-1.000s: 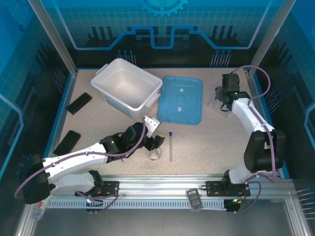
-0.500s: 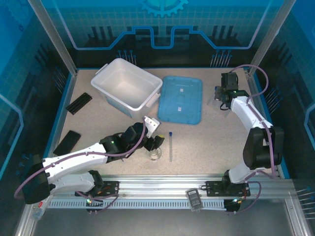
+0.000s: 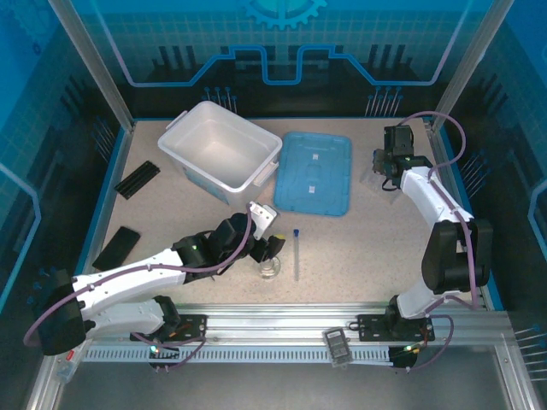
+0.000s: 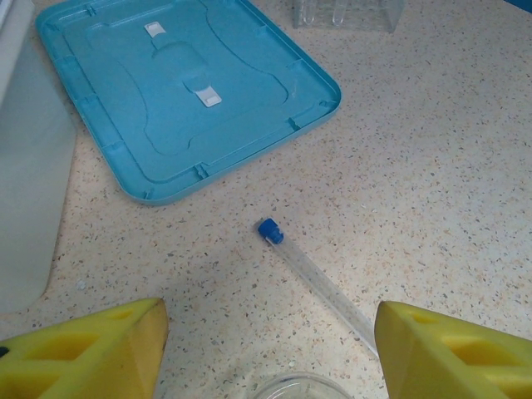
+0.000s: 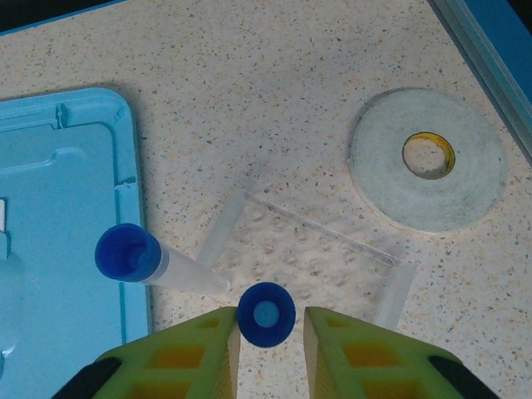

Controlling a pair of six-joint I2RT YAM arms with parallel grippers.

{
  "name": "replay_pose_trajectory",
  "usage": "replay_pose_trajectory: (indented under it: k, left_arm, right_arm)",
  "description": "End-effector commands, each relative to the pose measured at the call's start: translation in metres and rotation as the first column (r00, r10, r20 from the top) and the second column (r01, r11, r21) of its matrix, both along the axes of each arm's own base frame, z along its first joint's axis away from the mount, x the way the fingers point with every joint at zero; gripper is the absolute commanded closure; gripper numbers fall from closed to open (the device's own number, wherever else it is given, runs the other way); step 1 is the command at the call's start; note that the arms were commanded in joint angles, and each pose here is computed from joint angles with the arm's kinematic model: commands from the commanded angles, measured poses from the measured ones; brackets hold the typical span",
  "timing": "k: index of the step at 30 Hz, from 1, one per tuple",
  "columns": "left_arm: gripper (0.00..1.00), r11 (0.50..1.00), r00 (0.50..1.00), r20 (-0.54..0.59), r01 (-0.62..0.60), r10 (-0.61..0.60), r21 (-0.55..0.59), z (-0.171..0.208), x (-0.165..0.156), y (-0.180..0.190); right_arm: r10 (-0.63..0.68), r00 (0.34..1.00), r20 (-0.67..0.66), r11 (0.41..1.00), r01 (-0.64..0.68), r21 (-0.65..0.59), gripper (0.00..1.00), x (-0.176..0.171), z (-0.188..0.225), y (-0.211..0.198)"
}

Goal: Organize the chemistry lab equipment

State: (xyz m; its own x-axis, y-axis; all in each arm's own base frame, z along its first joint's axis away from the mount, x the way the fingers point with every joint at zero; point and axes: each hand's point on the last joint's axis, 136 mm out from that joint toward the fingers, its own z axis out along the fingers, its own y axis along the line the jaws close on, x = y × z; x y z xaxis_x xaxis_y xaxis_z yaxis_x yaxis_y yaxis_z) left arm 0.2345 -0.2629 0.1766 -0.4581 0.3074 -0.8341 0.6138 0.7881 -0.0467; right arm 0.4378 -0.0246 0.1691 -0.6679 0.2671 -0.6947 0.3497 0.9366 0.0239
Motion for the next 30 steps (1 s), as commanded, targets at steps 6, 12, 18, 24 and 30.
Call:
replay_pose_trajectory:
  k: [6,12,18,24,30]
  left_arm:
    - [0.32,1.0,1.0,0.004,-0.016,0.016,-0.005,0.0,-0.003,0.006]
    - [0.32,1.0,1.0,0.01,-0.024,0.024,0.002,0.0,-0.001,0.006]
    - [0.32,0.999,0.999,0.019,-0.045,0.044,0.016,0.003,0.006,0.007]
    - [0.32,0.997,0.997,0.001,-0.075,0.075,-0.017,0.007,0.012,0.013]
    - [0.33,0.986,0.987,-0.078,-0.146,0.14,-0.084,0.001,0.02,0.032]
  right_arm:
    - [0.015,0.996,0.085,1.0,-0.014,-0.008,0.69,-0.009,0.044,0.007]
    - [0.071,0.988,0.136,0.997,-0.07,-0.006,0.64,-0.032,0.071,0.036]
    - [0.195,0.973,0.12,0.976,-0.204,0.07,0.63,-0.062,0.055,0.095]
    - [0.355,0.934,0.028,0.921,-0.355,0.162,0.63,-0.093,0.015,0.162]
    - [0.484,0.871,-0.081,0.863,-0.46,0.211,0.62,-0.119,-0.025,0.218]
